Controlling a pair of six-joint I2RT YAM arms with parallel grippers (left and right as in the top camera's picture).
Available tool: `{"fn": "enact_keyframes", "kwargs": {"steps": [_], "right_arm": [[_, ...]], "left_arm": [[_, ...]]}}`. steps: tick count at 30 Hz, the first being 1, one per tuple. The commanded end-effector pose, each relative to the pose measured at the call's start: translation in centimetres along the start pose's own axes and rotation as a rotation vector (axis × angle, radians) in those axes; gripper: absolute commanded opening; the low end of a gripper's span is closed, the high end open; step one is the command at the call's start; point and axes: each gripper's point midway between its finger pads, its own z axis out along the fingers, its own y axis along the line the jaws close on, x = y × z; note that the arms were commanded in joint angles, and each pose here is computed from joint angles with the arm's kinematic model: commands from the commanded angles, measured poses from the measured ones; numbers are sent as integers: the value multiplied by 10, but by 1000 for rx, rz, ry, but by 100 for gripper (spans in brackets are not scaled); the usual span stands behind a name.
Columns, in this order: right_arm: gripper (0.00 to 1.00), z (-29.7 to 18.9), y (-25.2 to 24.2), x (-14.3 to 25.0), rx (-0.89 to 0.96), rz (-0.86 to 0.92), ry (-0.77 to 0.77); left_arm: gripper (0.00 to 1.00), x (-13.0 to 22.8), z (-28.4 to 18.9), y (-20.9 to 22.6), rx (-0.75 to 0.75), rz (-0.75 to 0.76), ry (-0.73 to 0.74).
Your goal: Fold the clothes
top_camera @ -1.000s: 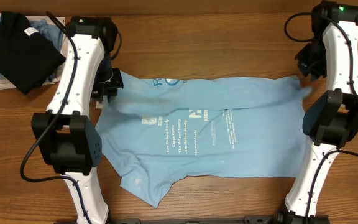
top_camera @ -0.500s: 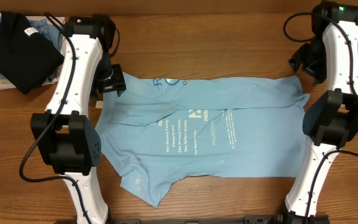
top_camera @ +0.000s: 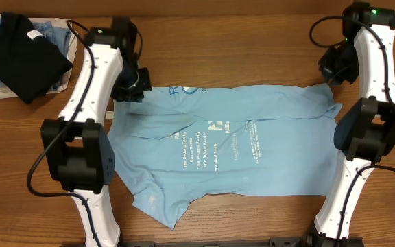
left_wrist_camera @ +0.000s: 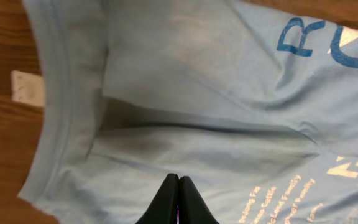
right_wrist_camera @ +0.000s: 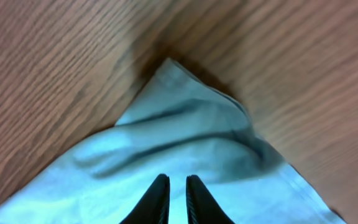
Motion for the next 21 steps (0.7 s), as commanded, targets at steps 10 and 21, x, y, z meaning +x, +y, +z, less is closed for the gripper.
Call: {"fn": "enact_keyframes", "kwargs": {"steps": [10, 21], "right_arm": [[15, 31, 12, -15, -70, -40, -64], [16, 56, -2, -22, -73, 13, -67]], "left_arm": [[4, -15, 10, -8, 39, 29, -72], [4, -13, 36, -5, 40, 29, -76]]}}
